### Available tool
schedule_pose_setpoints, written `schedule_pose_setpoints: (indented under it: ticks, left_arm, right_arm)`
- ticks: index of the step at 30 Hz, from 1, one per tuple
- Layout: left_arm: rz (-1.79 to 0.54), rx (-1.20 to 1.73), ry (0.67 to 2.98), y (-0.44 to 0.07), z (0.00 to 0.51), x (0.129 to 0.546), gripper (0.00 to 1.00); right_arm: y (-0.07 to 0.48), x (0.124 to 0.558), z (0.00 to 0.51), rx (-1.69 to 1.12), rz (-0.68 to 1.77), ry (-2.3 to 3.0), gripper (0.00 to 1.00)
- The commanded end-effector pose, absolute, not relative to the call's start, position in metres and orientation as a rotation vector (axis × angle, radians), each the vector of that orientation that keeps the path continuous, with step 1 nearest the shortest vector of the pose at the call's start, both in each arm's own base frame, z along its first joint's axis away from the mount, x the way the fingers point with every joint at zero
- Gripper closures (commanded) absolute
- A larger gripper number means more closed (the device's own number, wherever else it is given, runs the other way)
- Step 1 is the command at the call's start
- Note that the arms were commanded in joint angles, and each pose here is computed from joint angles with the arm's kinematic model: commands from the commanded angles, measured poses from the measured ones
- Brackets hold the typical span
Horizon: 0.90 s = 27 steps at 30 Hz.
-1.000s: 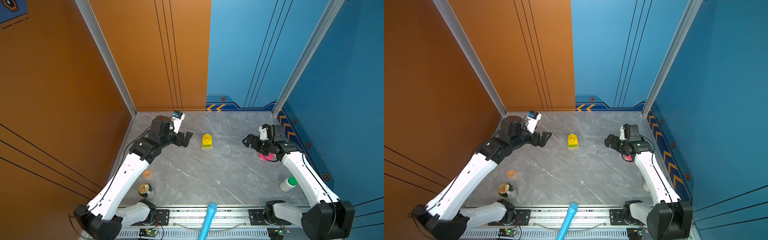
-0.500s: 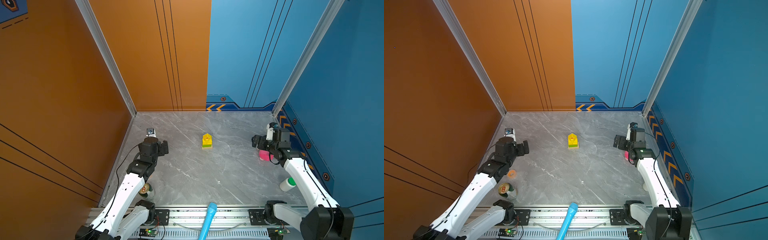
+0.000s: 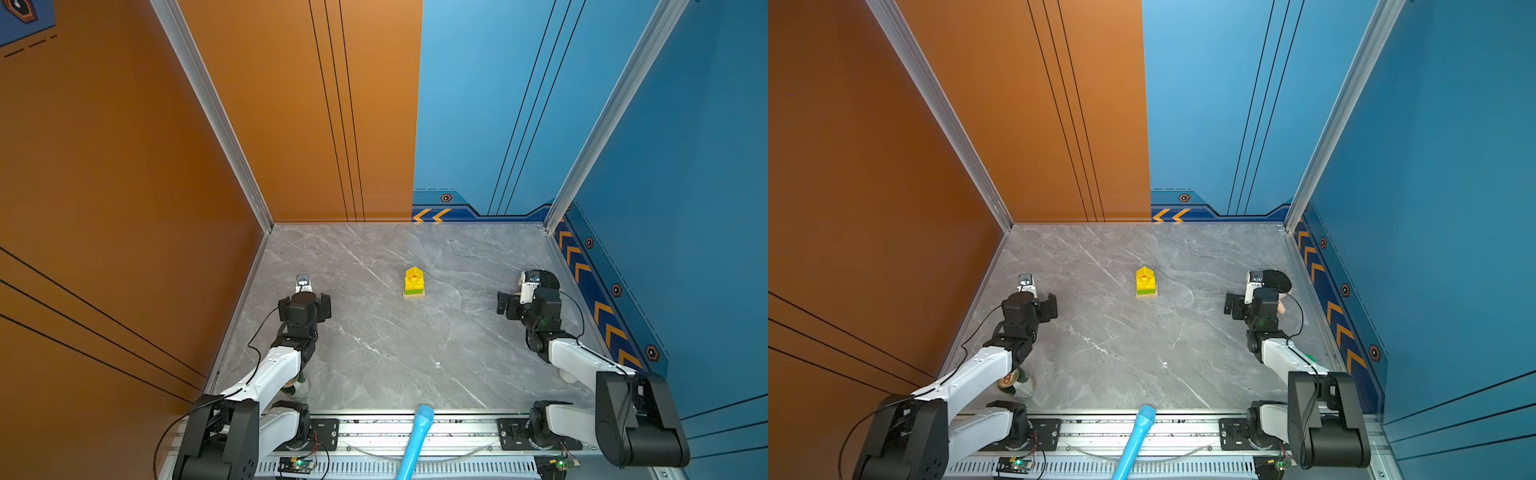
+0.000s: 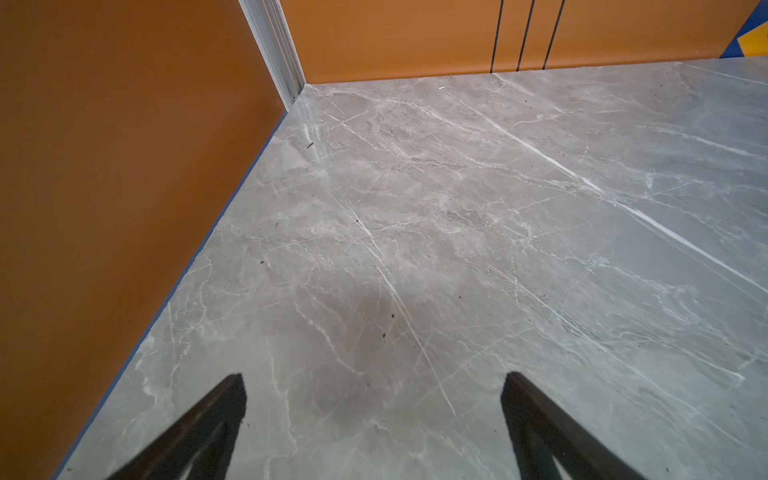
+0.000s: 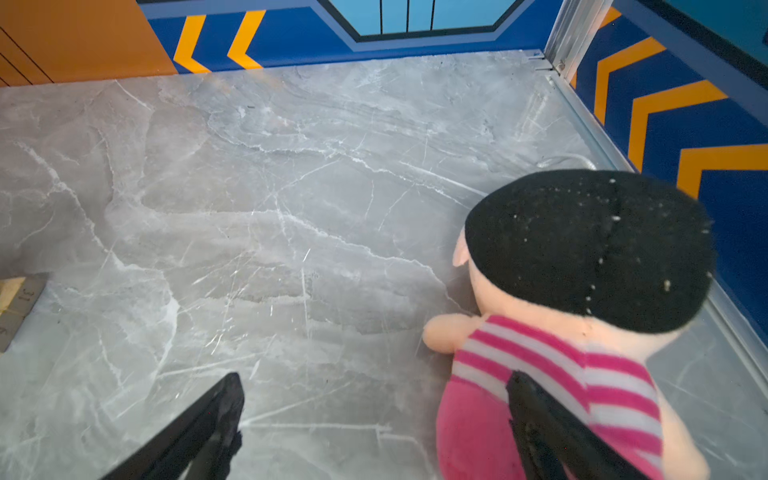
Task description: Build the wood block tower
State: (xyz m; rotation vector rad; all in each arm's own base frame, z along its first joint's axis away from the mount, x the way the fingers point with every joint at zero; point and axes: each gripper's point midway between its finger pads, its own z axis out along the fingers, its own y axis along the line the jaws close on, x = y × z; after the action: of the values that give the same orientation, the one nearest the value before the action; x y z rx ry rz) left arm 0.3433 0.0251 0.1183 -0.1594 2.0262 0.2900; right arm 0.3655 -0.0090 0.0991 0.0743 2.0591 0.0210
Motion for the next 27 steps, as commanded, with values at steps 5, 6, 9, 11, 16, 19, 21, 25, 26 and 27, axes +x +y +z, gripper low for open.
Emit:
schedule_pose_setpoints:
  ticks: [5,6,9,11,16,19,21,25,26,27]
  left_arm:
    - [0.163,-0.030,1.922,0.002,0.115,0.369,0.02]
    - [0.157,-0.018,1.916,0.000,0.117,0.371,0.02]
    - [0.125,0.046,1.880,-0.010,0.118,0.377,0.02]
    - [0.122,0.077,1.886,-0.013,0.110,0.380,0.02]
    - [0.124,0.032,1.888,-0.005,0.094,0.384,0.02]
    - [0.171,-0.038,1.885,0.007,0.095,0.392,0.02]
    - [0.160,-0.077,1.938,0.014,0.088,0.394,0.02]
    - [0.153,-0.089,1.926,0.017,0.089,0.395,0.02]
    - [0.153,-0.089,1.928,0.017,0.089,0.395,0.03]
    - [0.153,-0.089,1.927,0.017,0.089,0.395,0.02]
  right_arm:
    - [-0.010,0.390,0.100,0.078,0.051,1.918,0.00]
    - [-0.009,0.391,0.096,0.072,0.055,1.912,0.00]
    - [-0.002,0.391,0.094,0.033,0.076,1.903,0.00]
    - [0.004,0.391,0.093,-0.001,0.098,1.902,0.00]
    - [0.008,0.392,0.092,-0.030,0.100,1.915,0.00]
    - [0.002,0.393,0.092,0.011,0.065,1.921,0.00]
    - [-0.013,0.394,0.091,0.106,-0.044,1.937,0.00]
    - [-0.015,0.394,0.090,0.114,-0.071,1.937,0.00]
    - [-0.014,0.394,0.090,0.114,-0.071,1.938,0.00]
    - [-0.014,0.394,0.090,0.114,-0.071,1.937,0.00]
